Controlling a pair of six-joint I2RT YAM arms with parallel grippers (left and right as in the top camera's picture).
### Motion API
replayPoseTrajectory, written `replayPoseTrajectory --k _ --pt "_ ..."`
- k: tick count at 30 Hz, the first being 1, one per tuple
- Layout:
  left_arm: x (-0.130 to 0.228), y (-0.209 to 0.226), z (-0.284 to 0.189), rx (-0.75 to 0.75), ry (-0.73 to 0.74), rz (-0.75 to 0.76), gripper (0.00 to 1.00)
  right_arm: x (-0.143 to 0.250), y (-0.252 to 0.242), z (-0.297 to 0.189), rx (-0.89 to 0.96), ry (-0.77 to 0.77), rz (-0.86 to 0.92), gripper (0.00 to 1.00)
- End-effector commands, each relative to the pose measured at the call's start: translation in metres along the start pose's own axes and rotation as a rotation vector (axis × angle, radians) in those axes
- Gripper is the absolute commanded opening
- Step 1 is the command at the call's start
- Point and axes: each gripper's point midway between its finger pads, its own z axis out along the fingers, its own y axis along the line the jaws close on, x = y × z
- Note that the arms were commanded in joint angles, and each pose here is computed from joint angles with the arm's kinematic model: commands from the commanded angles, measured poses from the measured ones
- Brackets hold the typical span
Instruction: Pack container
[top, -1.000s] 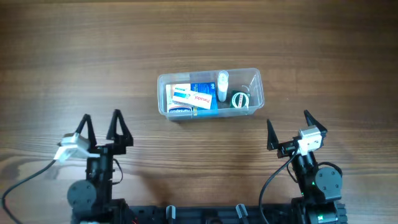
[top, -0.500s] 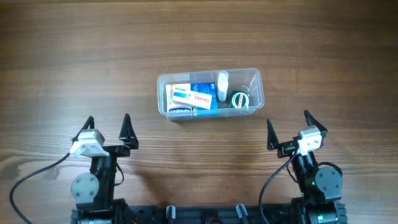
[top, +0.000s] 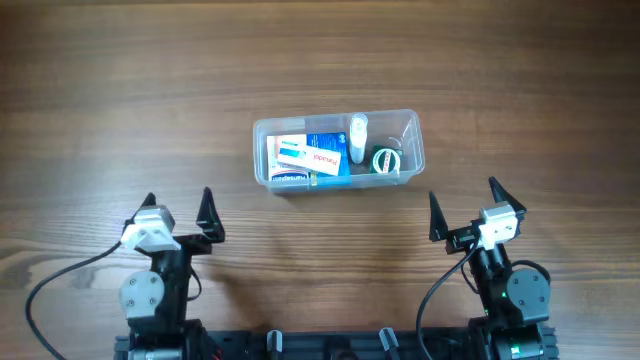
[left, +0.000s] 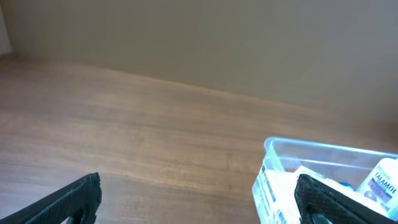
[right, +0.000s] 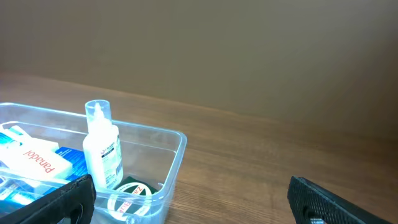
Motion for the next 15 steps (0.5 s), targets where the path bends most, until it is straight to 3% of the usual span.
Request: replayPoseTrajectory --k 1,15 --pt "0.0033 0.0028 0.0010 -0.010 -0.006 0.017 1.00 -0.0020 -0.0032 -0.0006 0.015 -0.010 -0.015 1.00" --pt "0.0052 -0.0043 0.0014 0.014 -0.003 0.025 1.00 -0.0020 -0.0032 -0.0006 0.015 -0.010 -0.014 1.00"
